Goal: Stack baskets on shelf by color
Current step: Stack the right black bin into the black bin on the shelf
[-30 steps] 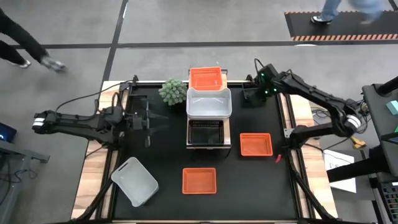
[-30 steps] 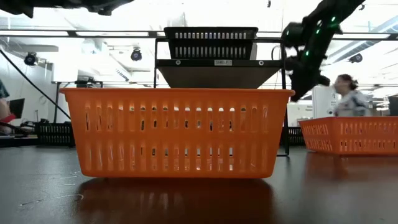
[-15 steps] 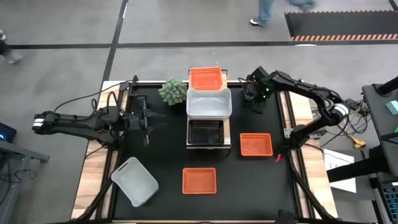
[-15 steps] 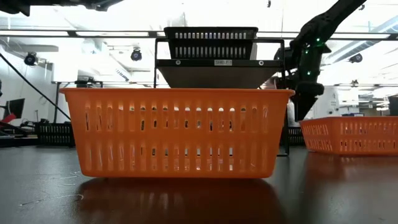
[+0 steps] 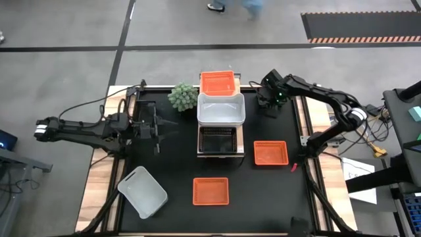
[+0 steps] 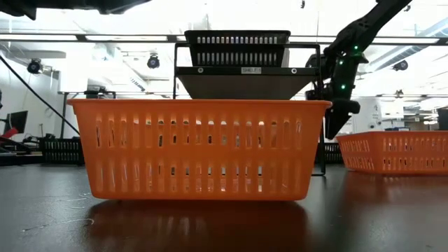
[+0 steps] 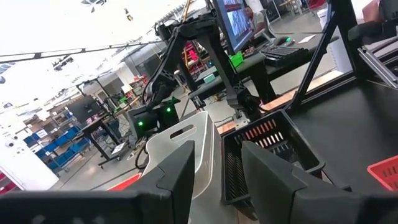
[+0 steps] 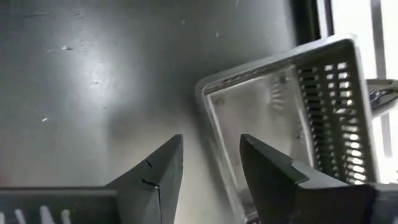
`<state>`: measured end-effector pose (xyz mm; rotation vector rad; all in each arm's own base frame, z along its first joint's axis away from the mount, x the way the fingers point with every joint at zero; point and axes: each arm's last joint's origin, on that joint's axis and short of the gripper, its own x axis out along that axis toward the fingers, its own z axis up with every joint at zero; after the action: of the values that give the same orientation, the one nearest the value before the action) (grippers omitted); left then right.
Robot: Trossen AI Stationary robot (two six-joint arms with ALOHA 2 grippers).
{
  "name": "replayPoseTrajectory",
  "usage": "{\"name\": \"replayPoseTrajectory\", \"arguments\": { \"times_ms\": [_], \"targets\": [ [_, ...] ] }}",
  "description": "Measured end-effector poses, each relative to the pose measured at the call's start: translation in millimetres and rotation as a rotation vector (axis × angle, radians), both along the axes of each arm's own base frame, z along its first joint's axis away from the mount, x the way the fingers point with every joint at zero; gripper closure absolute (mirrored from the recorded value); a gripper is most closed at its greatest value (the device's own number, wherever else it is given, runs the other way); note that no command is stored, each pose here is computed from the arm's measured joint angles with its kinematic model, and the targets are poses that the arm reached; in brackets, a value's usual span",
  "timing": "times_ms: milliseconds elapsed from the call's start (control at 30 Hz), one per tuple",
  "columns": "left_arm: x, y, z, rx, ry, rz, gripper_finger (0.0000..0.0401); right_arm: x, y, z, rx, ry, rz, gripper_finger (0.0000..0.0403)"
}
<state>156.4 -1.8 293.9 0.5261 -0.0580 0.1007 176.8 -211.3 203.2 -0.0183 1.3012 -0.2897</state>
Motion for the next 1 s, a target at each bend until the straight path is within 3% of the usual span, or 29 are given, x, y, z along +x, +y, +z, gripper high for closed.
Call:
{"name": "replayPoseTrajectory", "arguments": {
  "times_ms": [367, 600, 800, 1000],
  "targets": [
    [0.4, 0.0, -1.1, 0.0, 0.004, 0.0, 0.0283, 6.1, -9.2, -26.9, 0.054, 0.064, -0.004, 0.0282],
    [0.6, 0.0, -2.0, 0.0, 0.008, 0.0, 0.0283, 6.3, -9.5, -28.7, 0.059, 0.073, -0.029, 0.0379],
    [1.2, 0.0, -4.1, 0.0, 0.015, 0.0, 0.0283, 4.2, 1.1, -4.9, 0.002, 0.125, -0.169, 0.0393],
    [1.1, 0.0, -4.4, 0.0, 0.016, 0.0, 0.0283, 8.9, 24.8, 51.3, -0.071, 0.155, -0.239, 0.0394]
  ]
}}
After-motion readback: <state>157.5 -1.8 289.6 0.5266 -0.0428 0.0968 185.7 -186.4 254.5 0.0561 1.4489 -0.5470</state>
